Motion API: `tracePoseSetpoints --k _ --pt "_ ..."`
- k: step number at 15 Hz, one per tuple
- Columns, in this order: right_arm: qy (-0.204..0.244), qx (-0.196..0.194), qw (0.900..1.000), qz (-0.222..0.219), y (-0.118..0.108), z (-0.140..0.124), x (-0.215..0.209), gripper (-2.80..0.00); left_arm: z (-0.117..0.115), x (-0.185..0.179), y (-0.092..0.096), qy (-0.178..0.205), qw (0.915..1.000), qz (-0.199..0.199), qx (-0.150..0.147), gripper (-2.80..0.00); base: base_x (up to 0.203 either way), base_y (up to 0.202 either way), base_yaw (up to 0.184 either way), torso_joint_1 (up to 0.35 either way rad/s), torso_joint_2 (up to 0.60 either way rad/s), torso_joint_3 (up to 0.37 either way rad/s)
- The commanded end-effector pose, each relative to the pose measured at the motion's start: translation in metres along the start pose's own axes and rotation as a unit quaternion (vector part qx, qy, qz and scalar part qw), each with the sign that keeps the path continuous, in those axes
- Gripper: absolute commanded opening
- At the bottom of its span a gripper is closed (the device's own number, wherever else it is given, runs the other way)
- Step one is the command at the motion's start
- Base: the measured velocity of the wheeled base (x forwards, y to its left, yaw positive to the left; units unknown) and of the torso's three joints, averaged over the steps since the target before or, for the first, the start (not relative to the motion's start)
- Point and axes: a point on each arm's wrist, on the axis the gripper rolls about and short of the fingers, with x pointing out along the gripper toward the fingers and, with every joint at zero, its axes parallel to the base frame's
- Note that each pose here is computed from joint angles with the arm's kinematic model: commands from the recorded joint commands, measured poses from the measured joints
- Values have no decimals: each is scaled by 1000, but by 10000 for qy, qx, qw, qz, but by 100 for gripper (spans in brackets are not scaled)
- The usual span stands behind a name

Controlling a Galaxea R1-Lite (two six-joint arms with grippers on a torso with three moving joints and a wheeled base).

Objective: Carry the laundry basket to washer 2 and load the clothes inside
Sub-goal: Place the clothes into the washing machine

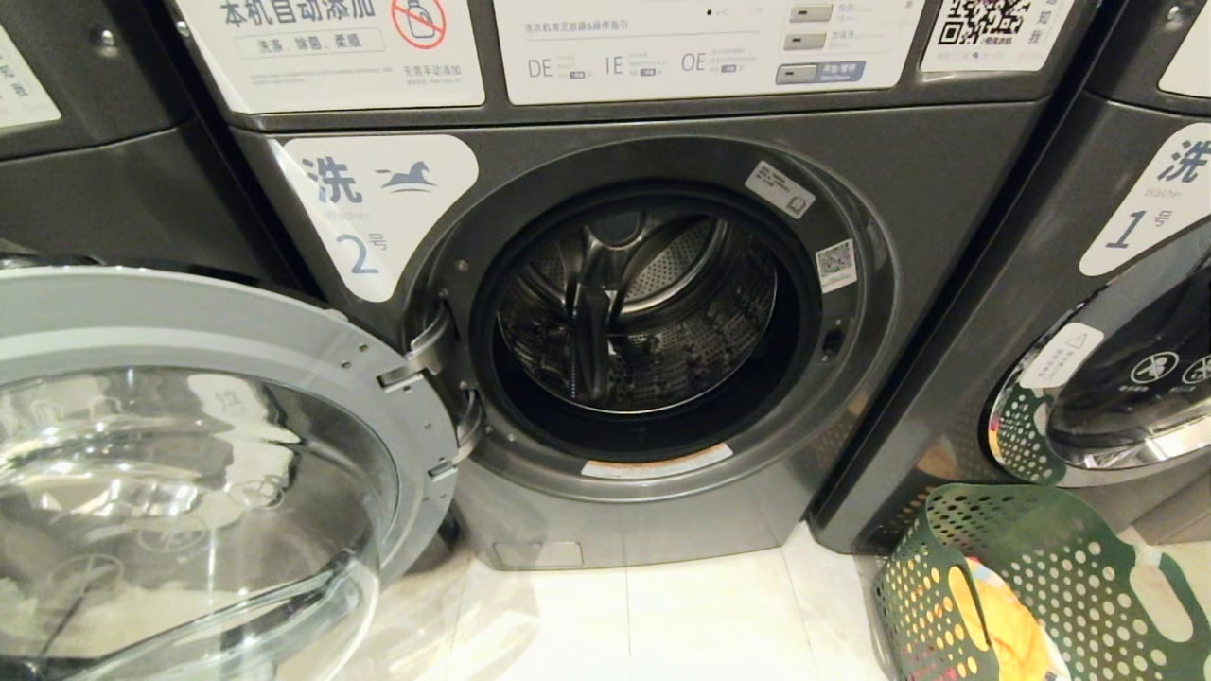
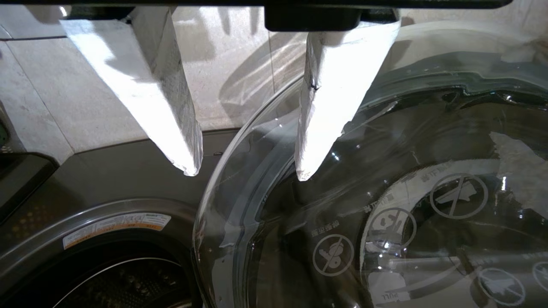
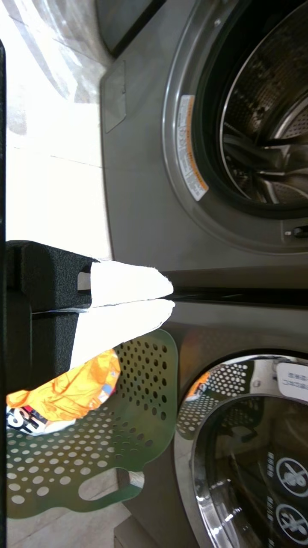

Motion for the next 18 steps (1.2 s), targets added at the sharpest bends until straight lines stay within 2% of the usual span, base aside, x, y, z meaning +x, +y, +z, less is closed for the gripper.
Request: tracePoseSetpoints --k 1,18 --pt "170 -3 9999 -3 0 -9 2 -280 0 0 0 7 10000 -2 3 -280 0 0 0 2 5 -200" --pt "170 -76 9998 21 0 -9 2 -280 0 0 0 14 10000 -2 36 -280 0 0 0 4 3 -192"
